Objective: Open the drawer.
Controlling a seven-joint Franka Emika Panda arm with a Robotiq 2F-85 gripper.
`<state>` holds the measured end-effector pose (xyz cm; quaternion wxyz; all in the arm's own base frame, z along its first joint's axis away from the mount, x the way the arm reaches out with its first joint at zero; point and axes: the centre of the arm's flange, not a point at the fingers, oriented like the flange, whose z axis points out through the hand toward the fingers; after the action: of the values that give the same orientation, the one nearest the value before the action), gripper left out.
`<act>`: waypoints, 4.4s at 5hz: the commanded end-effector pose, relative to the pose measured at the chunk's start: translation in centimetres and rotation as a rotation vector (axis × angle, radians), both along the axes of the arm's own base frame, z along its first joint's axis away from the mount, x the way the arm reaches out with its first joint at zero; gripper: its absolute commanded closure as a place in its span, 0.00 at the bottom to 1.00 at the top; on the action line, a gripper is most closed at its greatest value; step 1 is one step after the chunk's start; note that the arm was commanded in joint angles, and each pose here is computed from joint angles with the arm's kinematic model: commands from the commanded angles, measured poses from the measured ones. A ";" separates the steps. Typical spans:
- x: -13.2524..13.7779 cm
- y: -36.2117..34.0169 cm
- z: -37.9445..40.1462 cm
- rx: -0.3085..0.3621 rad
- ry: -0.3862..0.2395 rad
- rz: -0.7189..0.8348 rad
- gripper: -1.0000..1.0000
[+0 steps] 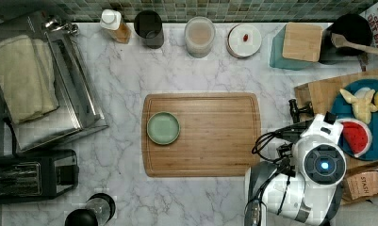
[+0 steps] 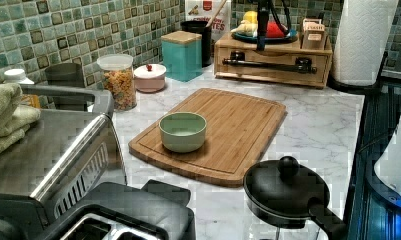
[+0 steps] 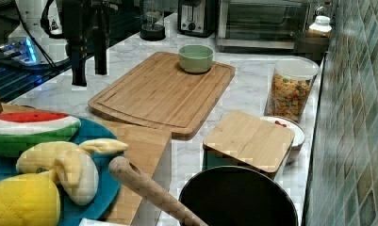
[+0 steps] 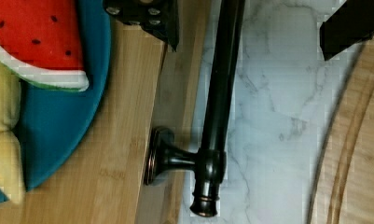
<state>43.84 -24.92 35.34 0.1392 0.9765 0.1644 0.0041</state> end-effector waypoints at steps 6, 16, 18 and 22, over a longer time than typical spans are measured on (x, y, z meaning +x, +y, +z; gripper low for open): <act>1.0 -2.4 -11.0 0.086 -0.057 -0.203 0.00; -2.5 29.9 -8.7 0.210 0.138 -0.067 0.00; -2.8 29.5 -8.6 0.246 0.090 -0.031 0.00; -2.8 29.5 -8.5 0.246 0.090 -0.032 0.00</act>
<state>42.01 -4.89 25.25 0.0104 0.9979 0.0578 -0.0263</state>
